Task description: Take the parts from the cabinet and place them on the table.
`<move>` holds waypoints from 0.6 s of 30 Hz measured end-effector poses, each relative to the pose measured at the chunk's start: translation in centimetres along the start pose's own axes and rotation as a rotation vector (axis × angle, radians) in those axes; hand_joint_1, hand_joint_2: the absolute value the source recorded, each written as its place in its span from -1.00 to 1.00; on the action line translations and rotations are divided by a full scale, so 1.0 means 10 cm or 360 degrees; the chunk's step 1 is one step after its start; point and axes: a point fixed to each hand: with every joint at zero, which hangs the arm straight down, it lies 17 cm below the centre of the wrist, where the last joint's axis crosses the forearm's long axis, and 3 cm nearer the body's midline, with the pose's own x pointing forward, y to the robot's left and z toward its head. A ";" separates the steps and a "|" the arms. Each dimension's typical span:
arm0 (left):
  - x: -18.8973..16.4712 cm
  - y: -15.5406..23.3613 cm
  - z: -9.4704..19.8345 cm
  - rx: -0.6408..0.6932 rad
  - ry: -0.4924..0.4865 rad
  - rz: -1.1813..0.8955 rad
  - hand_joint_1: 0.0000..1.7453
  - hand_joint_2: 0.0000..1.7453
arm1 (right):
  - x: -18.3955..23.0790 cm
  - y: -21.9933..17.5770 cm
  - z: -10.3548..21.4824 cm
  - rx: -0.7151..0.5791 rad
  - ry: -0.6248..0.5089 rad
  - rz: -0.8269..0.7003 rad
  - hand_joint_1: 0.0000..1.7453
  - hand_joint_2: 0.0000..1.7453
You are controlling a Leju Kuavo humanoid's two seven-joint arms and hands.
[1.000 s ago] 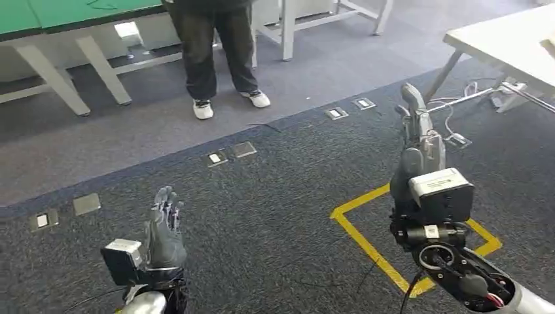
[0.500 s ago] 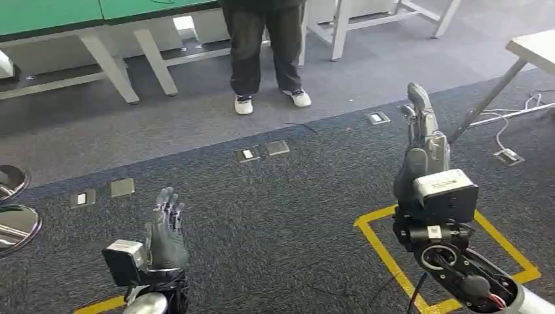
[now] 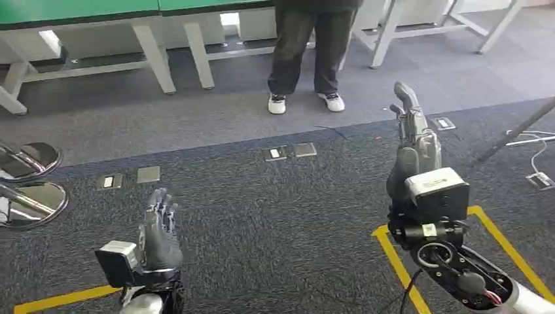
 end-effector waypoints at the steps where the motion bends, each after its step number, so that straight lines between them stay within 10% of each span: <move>1: 0.00 0.00 0.00 0.0001 0.0001 0.0001 -1.00 -1.00 | -0.01 0.00 0.00 0.0000 0.0005 0.0000 -1.00 -1.00; 18: -0.03 0.02 0.02 0.0011 0.0012 -0.0013 -1.00 -1.00 | -0.01 0.02 -0.02 0.0014 0.0003 -0.0010 -1.00 -1.00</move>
